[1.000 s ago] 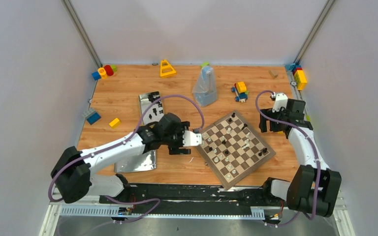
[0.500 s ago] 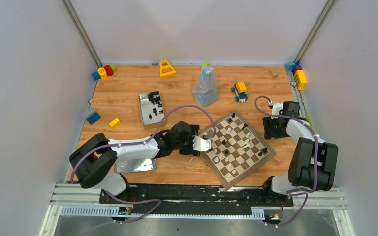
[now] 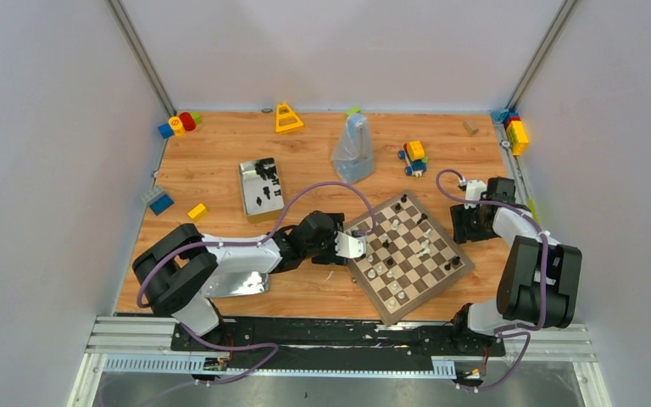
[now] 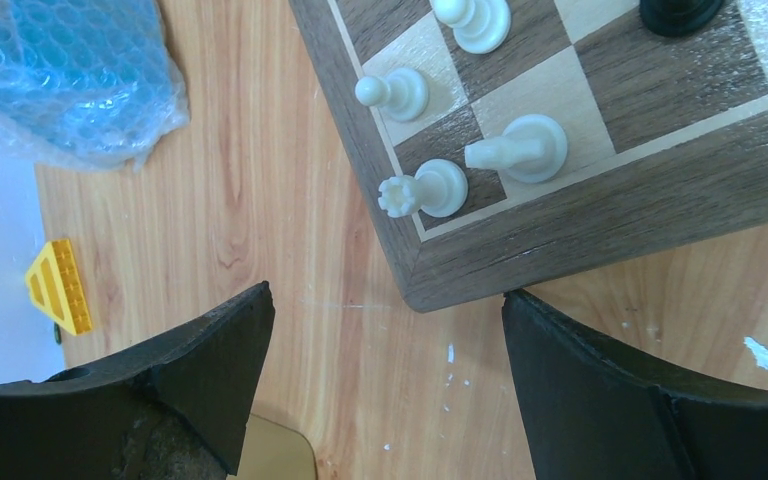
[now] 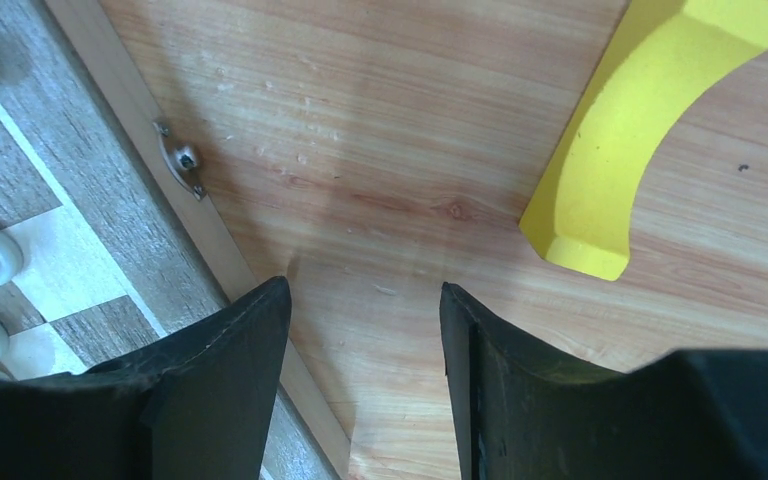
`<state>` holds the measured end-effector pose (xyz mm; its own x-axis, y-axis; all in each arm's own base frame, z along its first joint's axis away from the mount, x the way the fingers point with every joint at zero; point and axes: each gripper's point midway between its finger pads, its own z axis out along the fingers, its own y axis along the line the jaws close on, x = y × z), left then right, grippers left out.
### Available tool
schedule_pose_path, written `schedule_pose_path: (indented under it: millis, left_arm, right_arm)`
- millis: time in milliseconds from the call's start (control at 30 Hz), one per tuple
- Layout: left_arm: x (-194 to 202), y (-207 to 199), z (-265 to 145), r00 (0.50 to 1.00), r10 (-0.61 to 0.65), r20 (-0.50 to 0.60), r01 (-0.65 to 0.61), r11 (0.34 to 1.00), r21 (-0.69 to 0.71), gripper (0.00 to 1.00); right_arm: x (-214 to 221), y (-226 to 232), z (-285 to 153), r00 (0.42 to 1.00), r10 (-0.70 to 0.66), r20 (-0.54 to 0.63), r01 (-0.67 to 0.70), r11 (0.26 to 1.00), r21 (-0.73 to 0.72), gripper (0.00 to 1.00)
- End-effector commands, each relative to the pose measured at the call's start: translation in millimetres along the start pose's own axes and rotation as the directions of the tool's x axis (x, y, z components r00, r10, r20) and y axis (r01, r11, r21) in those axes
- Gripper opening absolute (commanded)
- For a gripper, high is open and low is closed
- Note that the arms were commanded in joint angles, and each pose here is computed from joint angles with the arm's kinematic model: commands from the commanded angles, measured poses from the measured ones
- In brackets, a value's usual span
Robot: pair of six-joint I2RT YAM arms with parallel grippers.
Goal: Set up the chess pieces on the board
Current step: Move the chessboard to the center of the board.
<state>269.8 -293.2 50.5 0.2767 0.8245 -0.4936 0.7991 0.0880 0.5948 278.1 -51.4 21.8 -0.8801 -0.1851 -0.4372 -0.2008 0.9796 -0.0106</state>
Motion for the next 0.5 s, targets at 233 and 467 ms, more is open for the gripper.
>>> schedule_pose_path:
  millis: [233, 467]
  left_arm:
    - [-2.0, 22.7, -6.9, 1.000, -0.021, -0.006, 0.020, 0.994, -0.112, 0.92]
    - [10.6, 17.7, -16.4, 0.999, -0.007, -0.047, 0.002, 0.994, -0.106, 0.92]
  right_arm:
    - [-16.8, 31.0, -3.7, 0.997, -0.052, 0.057, 0.059, 0.988, -0.140, 0.58]
    - [-32.9, 50.3, 2.8, 0.996, -0.078, 0.049, 0.086, 0.974, -0.207, 0.58]
